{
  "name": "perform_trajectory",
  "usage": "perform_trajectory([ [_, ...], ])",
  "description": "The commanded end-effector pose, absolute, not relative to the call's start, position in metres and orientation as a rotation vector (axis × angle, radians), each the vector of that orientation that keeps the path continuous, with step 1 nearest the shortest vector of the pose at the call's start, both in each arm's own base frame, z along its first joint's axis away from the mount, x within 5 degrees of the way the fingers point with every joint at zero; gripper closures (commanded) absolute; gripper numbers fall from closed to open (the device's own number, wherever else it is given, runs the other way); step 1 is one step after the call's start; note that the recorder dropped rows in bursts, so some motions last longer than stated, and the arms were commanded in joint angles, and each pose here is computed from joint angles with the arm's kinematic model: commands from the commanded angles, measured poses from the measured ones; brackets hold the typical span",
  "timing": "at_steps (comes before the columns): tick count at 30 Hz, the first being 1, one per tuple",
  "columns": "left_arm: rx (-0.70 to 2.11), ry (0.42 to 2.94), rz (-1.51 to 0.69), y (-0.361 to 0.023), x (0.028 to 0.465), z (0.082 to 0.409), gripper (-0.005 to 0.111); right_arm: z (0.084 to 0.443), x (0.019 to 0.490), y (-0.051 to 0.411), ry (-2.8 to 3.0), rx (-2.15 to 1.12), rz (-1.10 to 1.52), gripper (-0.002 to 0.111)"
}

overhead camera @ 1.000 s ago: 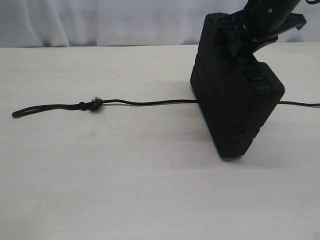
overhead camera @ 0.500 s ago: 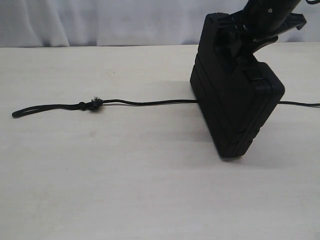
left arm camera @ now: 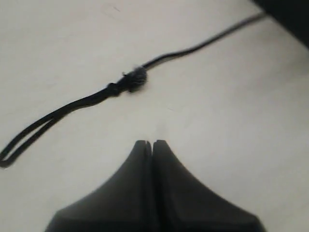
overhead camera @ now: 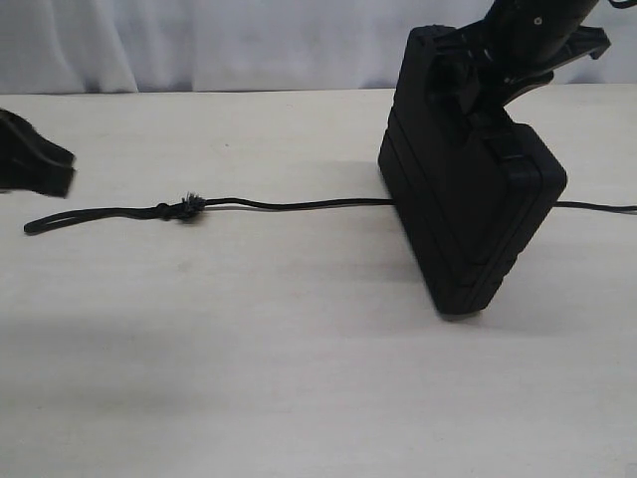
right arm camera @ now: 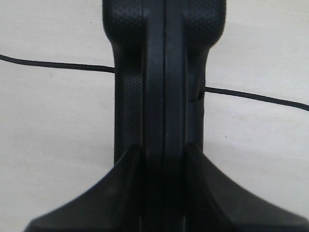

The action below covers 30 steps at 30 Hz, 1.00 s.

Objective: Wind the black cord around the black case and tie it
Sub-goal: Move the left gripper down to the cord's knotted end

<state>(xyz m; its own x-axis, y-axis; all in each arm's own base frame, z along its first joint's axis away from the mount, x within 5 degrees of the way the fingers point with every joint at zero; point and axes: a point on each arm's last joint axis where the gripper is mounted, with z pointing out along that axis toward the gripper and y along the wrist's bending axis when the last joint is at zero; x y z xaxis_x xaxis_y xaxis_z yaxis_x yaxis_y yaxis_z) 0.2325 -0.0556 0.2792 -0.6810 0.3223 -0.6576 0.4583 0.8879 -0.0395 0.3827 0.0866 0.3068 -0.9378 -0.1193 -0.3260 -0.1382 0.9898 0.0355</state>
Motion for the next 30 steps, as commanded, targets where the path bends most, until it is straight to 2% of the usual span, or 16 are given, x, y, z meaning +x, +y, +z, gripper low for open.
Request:
perform_trajectory([
  [1, 0.787, 2.394, -0.250, -0.074, 0.267, 0.236, 0.100, 0.301, 0.384, 0.081, 2.837, -0.214, 0.040, 0.104],
  [5, 0.703, 2.507, -0.261, -0.076, 0.293, 0.204, 0.074, 0.301, 0.384, 0.081, 2.837, -0.214, 0.040, 0.104],
  [7, 0.665, 2.624, -0.254, -0.077, 0.312, 0.193, 0.068, 0.301, 0.384, 0.081, 2.837, -0.214, 0.040, 0.104],
  [12, 0.810, 2.872, -0.125, -0.076, 0.355, 0.171, 0.067, 0.301, 0.384, 0.081, 2.837, -0.214, 0.040, 0.104],
  [20, 1.432, 2.549, 0.022, -0.078, 0.386, 0.141, 0.067, 0.301, 0.384, 0.081, 2.837, -0.214, 0.040, 0.104],
  [24, 1.605, 2.465, 0.077, -0.076, 0.389, 0.129, 0.067, 0.301, 0.384, 0.081, 2.837, -0.214, 0.040, 0.104],
  [30, 1.659, 2.382, 0.192, -0.072, 0.397, 0.121, 0.067, 0.301, 0.384, 0.081, 2.837, -0.214, 0.040, 0.104],
])
